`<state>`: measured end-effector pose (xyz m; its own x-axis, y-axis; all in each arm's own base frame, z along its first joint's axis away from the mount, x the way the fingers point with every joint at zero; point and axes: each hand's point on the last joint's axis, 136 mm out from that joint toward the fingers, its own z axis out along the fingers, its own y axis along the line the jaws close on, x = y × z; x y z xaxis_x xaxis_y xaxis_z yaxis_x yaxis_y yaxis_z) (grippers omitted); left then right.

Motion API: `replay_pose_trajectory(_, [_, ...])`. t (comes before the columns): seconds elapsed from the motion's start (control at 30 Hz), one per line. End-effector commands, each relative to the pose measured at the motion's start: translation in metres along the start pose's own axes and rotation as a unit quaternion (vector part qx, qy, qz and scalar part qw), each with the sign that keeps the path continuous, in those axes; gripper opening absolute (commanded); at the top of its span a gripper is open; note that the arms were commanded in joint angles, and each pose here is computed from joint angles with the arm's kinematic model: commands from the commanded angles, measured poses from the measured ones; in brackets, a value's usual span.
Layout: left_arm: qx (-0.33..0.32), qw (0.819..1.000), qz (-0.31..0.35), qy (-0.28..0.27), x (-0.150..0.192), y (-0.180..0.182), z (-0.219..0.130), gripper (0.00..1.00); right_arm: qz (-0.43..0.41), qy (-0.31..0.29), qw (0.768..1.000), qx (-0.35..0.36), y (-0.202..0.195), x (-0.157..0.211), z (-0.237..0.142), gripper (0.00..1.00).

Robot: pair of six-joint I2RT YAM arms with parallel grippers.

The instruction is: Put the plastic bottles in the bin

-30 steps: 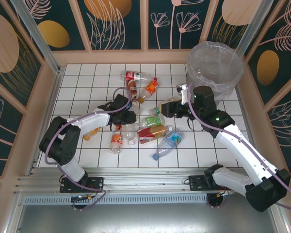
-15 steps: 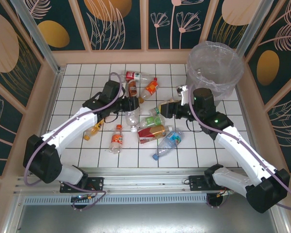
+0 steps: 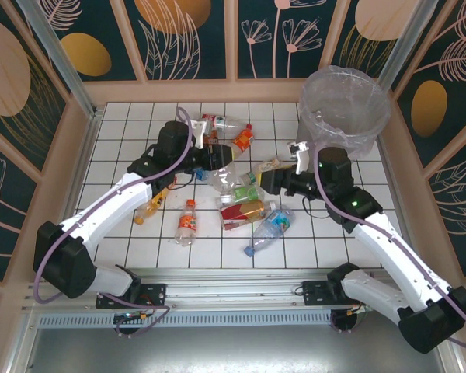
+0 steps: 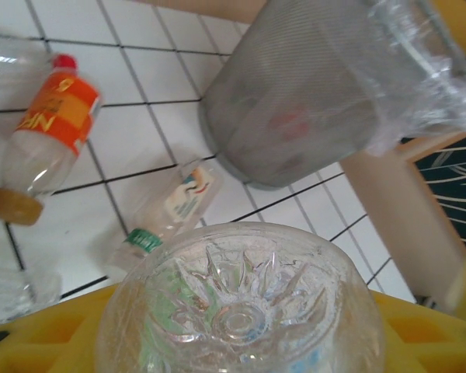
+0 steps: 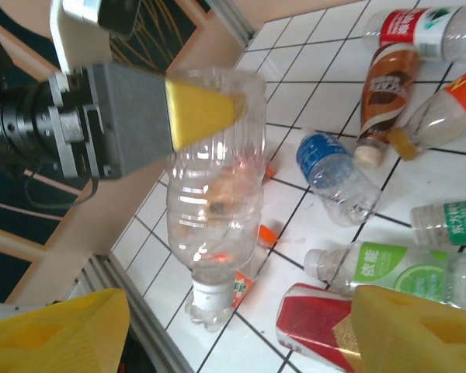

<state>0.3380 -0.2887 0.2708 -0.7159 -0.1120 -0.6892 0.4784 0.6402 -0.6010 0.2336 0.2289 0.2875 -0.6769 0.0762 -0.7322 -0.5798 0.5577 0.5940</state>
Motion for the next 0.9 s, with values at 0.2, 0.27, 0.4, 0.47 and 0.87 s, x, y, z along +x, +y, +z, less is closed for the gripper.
replay_pose_trajectory(0.2, [0.155,0.987,0.016,-0.045,-0.036,-0.06,-0.007,0.58,0.009,0.027,0.996,-0.084,0.022,0.021,-0.001,0.87])
replay_pose_trajectory(0.27, [0.164,0.985,0.017,-0.045,-0.035,-0.063,-0.008,0.58,0.01,0.032,0.995,-0.096,0.024,0.023,0.003,0.88])
replay_pose_trajectory(0.4, [0.183,0.982,0.011,-0.044,-0.033,-0.066,-0.007,0.58,0.009,0.028,0.994,-0.105,0.023,0.02,0.009,0.88])
replay_pose_trajectory(0.47, [0.195,0.98,0.0,-0.041,-0.03,-0.067,-0.006,0.58,0.009,0.016,0.993,-0.114,0.025,0.014,0.012,0.88])
replay_pose_trajectory(0.87, [0.218,0.974,-0.051,-0.033,-0.022,-0.064,-0.001,0.6,0.014,-0.018,0.99,-0.141,0.025,-0.009,0.042,0.85])
